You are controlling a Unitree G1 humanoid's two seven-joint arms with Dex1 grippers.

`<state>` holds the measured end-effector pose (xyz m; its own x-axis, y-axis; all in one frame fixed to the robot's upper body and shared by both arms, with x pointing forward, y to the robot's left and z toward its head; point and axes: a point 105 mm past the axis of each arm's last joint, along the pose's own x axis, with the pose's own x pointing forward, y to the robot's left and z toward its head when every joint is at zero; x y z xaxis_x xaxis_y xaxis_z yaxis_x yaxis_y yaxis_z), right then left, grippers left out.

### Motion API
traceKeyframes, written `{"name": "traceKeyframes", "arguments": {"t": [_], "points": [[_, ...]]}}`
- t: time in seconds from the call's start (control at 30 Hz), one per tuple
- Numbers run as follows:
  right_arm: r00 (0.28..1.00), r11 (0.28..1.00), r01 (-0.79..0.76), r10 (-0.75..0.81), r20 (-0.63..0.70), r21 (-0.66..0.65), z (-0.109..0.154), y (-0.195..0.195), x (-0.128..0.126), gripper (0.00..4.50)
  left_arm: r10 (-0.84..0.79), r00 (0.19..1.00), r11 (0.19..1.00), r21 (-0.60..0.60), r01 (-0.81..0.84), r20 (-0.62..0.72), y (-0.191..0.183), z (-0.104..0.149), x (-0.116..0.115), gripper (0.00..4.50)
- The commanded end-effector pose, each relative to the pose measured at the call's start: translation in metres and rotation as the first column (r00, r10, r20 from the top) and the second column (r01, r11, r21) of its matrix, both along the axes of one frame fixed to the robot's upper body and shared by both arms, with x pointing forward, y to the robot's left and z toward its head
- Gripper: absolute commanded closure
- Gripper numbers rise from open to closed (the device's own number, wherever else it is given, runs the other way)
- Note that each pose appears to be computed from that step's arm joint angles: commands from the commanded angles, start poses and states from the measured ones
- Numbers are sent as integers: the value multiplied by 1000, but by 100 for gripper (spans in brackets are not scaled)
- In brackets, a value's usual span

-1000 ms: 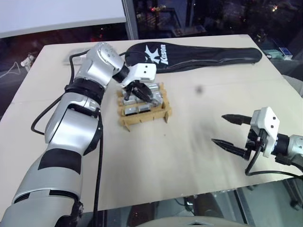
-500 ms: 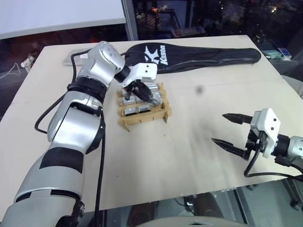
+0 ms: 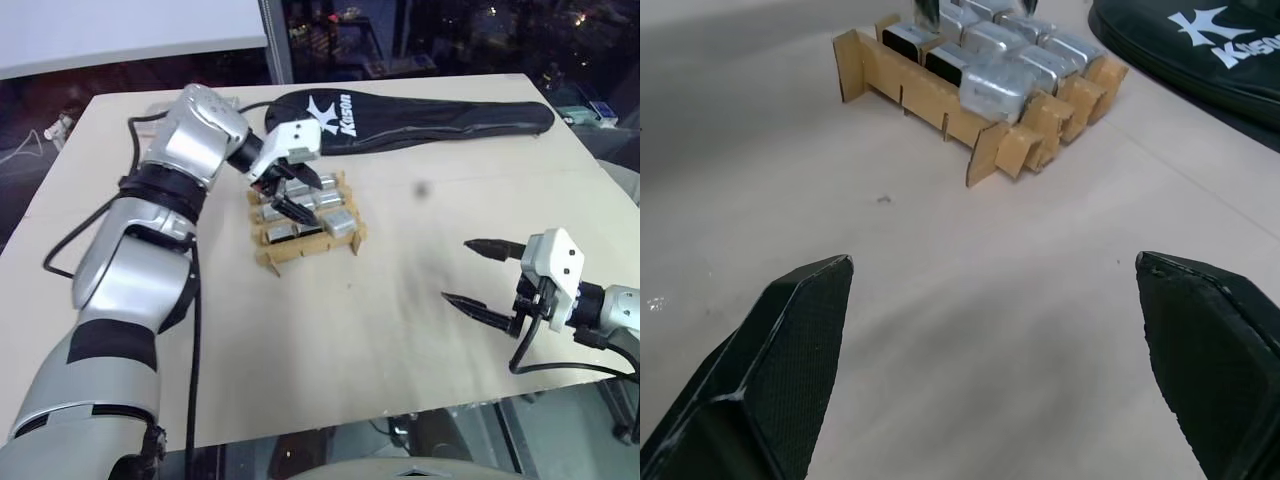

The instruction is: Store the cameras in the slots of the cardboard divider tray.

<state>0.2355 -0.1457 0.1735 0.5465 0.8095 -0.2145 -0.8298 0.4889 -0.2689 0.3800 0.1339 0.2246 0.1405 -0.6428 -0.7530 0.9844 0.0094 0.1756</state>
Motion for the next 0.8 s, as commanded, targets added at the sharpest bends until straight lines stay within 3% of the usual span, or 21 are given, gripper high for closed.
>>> {"name": "traceKeyframes", "arguments": {"t": [0.03, 0.23, 0.47, 0.67, 0.8], "points": [[999, 1000, -17, 17, 35, -2, 9, 3, 1, 0, -37, 999, 992, -117, 37, 2, 1, 23, -16, 9], [999, 1000, -30, 30, 43, -1, 9, 8, 5, 0, -31, 999, 968, -250, 36, 25, 20, 38, -33, 9], [972, 996, -9, 31, 233, -94, 15, 29, 51, 0, 1, 983, 883, -461, 86, 186, 51, 49, -53, 9], [903, 973, -106, 180, 390, -206, 22, 74, 87, 0, 90, 976, 808, -588, 45, 199, 66, 38, -81, 9], [850, 929, -197, 322, 417, -314, 16, 100, 99, 0, 154, 971, 807, -590, -16, 183, 78, 25, -106, 9]]}}
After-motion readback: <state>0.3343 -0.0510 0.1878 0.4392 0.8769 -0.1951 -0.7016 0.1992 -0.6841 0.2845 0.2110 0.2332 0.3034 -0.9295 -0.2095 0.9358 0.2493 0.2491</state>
